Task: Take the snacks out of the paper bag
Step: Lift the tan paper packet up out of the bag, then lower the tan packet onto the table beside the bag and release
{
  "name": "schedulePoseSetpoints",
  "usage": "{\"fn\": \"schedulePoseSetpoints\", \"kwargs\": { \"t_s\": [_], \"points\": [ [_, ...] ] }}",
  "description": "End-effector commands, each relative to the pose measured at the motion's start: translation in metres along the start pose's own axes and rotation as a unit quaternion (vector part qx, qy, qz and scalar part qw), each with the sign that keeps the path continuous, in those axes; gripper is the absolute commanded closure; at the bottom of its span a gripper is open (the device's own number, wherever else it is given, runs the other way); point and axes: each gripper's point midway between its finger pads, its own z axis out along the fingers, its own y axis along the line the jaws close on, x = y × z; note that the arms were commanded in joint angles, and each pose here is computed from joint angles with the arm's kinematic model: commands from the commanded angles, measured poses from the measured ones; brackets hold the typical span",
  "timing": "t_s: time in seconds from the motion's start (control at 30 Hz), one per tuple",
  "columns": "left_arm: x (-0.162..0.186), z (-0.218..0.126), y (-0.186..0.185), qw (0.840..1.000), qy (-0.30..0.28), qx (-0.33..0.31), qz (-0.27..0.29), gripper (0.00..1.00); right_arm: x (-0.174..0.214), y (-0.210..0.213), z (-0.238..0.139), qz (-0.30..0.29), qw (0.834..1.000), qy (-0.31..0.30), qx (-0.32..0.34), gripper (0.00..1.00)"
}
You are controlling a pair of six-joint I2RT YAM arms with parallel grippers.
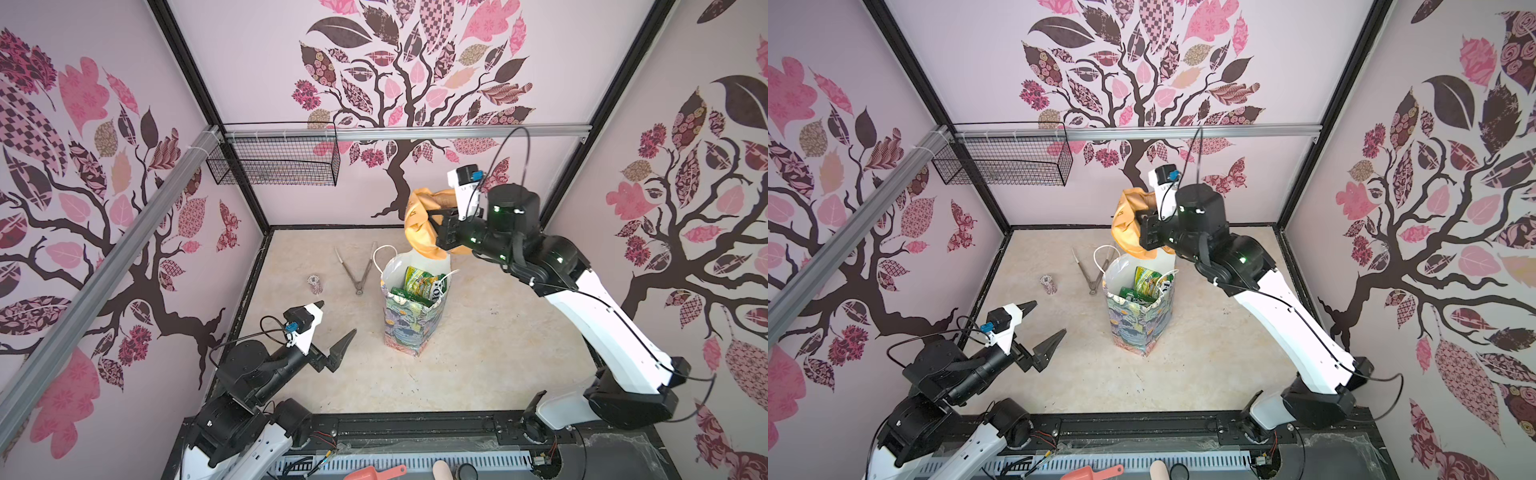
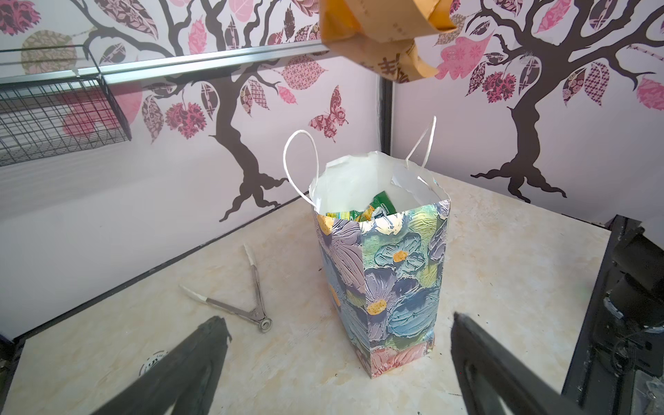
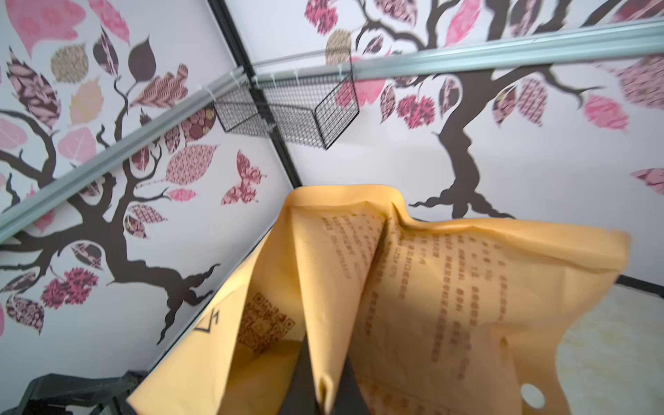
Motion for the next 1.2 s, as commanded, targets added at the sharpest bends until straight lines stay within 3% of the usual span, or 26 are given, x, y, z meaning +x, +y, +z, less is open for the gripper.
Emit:
{"fn": "schedulePoseSetpoints", "kwargs": {
  "t_s": [0.0, 0.2, 0.33, 0.47, 0.67, 0.83, 1.17],
  "points": [
    [0.009, 0.005, 0.001, 1.000, 0.009, -0.002, 0.002, 0.02, -0.039, -0.042, -0.027, 0.039, 0.993, -0.085, 0.067, 1.00],
    [0.009, 0.006, 0.000, 1.000, 0.008, 0.002, 0.002, 0.01, -0.027, -0.119, -0.053, 0.099, 0.971, -0.135, 0.172, 1.00],
    [0.009, 0.006, -0.001, 1.000, 0.009, 0.002, 0.001, 0.01, 0.007, -0.176, -0.053, 0.185, 0.956, -0.117, 0.193, 1.00],
    [0.009, 0.006, -0.001, 1.000, 0.009, 0.002, 0.001, 0.01, 0.056, -0.219, -0.040, 0.226, 0.942, -0.080, 0.234, 1.00],
    [0.011, 0.006, 0.000, 1.000, 0.012, 0.001, 0.001, 0.01, 0.134, -0.262, -0.010, 0.240, 0.929, -0.015, 0.283, 1.00],
    [0.011, 0.006, 0.000, 1.000, 0.012, -0.001, 0.001, 0.02, 0.193, -0.274, 0.030, 0.248, 0.934, 0.057, 0.250, 1.00],
    [0.010, 0.006, 0.002, 1.000, 0.009, -0.005, 0.003, 0.01, 0.268, -0.321, 0.108, 0.255, 0.919, 0.151, 0.261, 1.00]
  ]
}}
